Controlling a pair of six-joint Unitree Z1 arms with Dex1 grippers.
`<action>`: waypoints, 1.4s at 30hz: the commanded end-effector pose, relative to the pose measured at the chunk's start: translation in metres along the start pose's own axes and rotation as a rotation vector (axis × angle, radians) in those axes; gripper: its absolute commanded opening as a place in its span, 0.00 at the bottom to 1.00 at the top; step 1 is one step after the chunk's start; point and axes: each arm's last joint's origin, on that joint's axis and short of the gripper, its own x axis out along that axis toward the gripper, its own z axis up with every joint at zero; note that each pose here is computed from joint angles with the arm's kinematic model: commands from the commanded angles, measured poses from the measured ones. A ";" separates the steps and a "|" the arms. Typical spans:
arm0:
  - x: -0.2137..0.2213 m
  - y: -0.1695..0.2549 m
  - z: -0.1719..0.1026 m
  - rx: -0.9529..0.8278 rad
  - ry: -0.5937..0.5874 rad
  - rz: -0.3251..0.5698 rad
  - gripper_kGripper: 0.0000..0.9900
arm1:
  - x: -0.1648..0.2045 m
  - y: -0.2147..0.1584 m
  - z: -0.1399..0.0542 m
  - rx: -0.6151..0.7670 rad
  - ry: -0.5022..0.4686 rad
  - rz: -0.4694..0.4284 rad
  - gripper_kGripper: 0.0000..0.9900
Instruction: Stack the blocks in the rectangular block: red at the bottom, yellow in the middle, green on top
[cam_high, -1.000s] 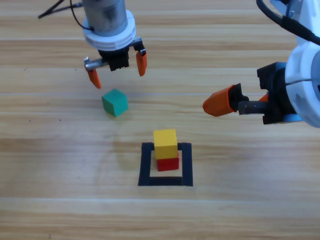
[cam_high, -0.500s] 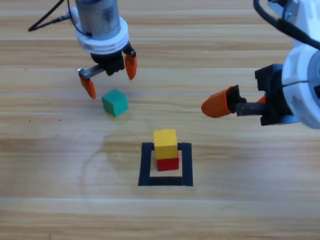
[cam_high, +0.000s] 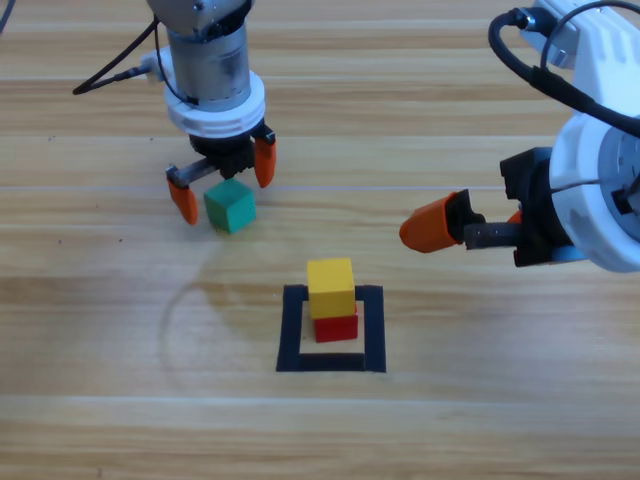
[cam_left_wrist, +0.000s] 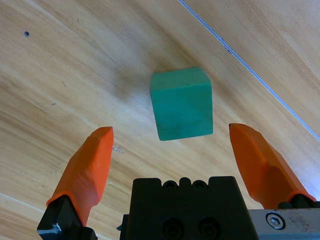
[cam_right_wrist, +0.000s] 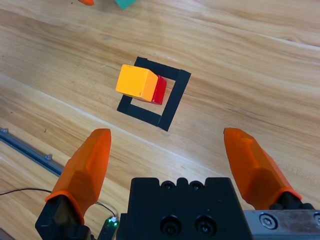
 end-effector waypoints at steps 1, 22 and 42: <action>0.039 -0.010 0.000 -0.005 0.033 0.063 0.99 | 0.020 -0.009 -0.005 0.013 0.036 -0.039 1.00; 0.066 -0.015 0.024 -0.004 0.046 0.073 0.92 | 0.022 -0.009 -0.004 0.015 0.041 -0.041 1.00; 0.074 -0.013 0.028 0.021 0.074 0.085 0.61 | 0.024 -0.009 -0.005 0.015 0.045 -0.043 1.00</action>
